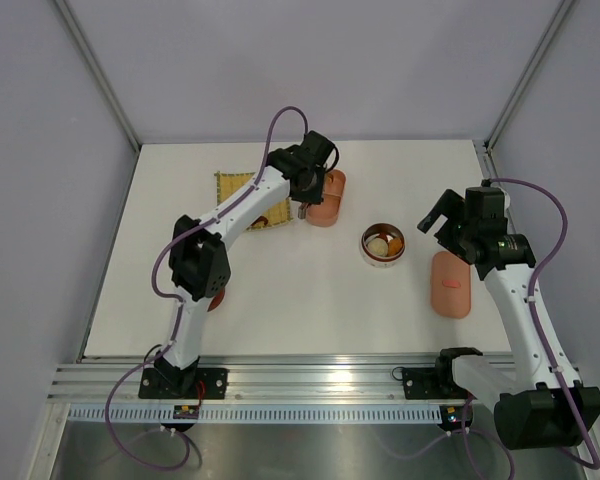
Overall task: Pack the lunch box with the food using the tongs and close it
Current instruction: Place the fake food in the packing box.
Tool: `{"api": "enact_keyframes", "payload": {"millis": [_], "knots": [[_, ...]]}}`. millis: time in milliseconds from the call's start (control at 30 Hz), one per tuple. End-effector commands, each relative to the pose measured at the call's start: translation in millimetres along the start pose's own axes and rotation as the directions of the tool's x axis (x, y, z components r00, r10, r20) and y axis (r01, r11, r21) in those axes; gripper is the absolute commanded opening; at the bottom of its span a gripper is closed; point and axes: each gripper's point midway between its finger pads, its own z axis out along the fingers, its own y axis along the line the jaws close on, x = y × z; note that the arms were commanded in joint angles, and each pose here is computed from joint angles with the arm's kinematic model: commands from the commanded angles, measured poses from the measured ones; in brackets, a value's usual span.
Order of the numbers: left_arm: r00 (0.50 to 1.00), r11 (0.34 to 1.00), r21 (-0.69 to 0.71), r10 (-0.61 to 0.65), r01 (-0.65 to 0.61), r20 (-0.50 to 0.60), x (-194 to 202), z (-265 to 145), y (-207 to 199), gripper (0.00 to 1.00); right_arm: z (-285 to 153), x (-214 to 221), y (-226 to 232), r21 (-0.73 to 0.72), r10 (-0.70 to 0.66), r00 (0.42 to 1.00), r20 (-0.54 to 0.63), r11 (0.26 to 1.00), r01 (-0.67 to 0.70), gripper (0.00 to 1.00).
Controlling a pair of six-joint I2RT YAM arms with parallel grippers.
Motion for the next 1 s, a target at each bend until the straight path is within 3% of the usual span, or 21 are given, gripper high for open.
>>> {"api": "enact_keyframes", "payload": {"millis": [0,67,267,433,833,967], "knots": [[0.995,0.998,0.067,-0.018,0.012,0.098,-33,-5,-17,0.12,-3,-4,-3,0.004,-0.012,1.0,0.024,1.0,0.012,1.0],[0.994,0.998,0.065,-0.019,0.013,0.103,-36,-3,-17,0.15,-2,-4,-2,0.004,-0.011,1.0,0.018,1.0,0.011,0.99],[0.994,0.997,0.07,-0.022,0.015,0.106,-37,3,-20,0.4,-2,-7,1,-0.002,-0.017,1.0,0.021,1.0,0.017,1.0],[0.993,0.996,0.091,-0.028,0.017,0.118,-42,0,-24,0.53,-2,-7,1,0.0,-0.018,1.0,0.021,1.0,0.018,0.99],[0.974,0.99,0.138,-0.033,0.002,0.225,-64,-58,-23,0.42,0,-6,1,-0.001,-0.008,1.0,0.017,1.0,0.008,1.0],[0.972,0.99,0.143,-0.03,-0.004,0.234,-64,-66,-22,0.31,0,-7,2,-0.002,-0.008,1.0,0.016,1.0,0.008,0.99]]}}
